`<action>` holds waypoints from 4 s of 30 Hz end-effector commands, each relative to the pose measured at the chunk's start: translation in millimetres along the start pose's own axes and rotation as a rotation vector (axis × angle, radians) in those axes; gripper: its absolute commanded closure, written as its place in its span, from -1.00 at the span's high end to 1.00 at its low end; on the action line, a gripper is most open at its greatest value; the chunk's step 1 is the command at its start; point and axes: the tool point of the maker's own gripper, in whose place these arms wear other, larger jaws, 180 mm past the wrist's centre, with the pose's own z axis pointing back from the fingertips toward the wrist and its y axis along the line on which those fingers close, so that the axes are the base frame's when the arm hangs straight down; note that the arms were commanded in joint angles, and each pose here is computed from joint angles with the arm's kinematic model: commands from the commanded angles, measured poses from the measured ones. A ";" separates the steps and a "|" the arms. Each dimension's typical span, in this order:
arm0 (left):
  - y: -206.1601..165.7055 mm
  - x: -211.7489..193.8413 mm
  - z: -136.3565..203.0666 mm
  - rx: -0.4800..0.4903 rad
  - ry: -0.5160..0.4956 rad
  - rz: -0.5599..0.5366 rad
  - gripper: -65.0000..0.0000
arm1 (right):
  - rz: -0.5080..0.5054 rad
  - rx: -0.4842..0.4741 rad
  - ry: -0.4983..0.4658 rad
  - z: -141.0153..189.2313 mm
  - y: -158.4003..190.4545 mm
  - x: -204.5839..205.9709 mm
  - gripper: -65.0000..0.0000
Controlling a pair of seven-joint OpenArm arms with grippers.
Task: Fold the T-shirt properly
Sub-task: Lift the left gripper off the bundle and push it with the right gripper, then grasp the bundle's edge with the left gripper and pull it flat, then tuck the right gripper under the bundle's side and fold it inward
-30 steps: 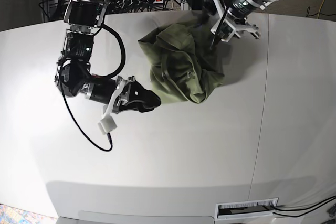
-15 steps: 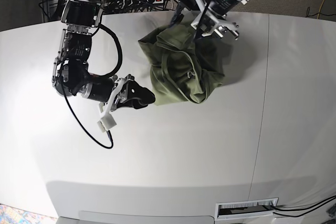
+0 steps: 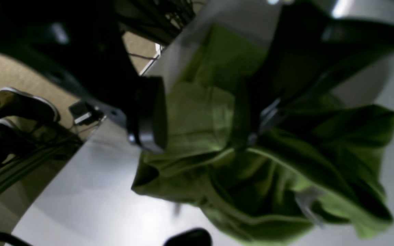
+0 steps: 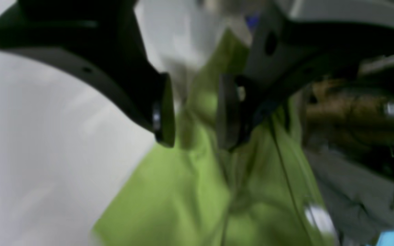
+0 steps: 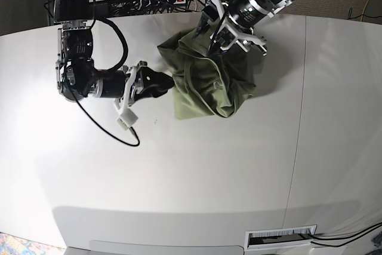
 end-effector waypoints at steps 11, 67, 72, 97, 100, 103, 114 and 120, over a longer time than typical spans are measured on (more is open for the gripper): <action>-6.2 4.3 2.2 -0.028 -0.017 -0.007 -0.01 | 0.073 0.142 0.117 -35.1 41.1 -16.8 -0.35; 80.5 -34.8 31.7 0.406 0.265 -0.253 -1.00 | 0.058 0.072 0.062 -20.7 22.4 -4.6 -0.35; 100.2 -54.8 49.7 0.473 0.365 -0.263 -1.00 | 0.058 0.072 0.061 -20.8 22.4 -4.4 -0.35; 134.5 -77.4 74.1 0.602 0.410 -0.238 -0.20 | 0.095 0.209 -0.085 -30.3 60.9 40.1 -0.35; 136.2 -75.3 73.8 0.602 0.391 -0.226 -0.20 | 0.138 0.179 -0.087 -40.0 61.1 54.5 -0.35; 135.6 -75.8 73.7 0.600 0.393 -0.224 -0.20 | 0.180 0.136 -0.080 -47.4 58.5 66.9 -0.36; 144.3 -87.7 88.8 0.657 0.508 -0.247 -0.20 | 0.395 -0.001 0.035 -91.7 61.6 73.6 -0.78; 139.7 -83.4 82.3 0.629 0.464 -0.226 -0.20 | 0.561 -0.076 0.034 -109.2 64.1 85.6 -0.78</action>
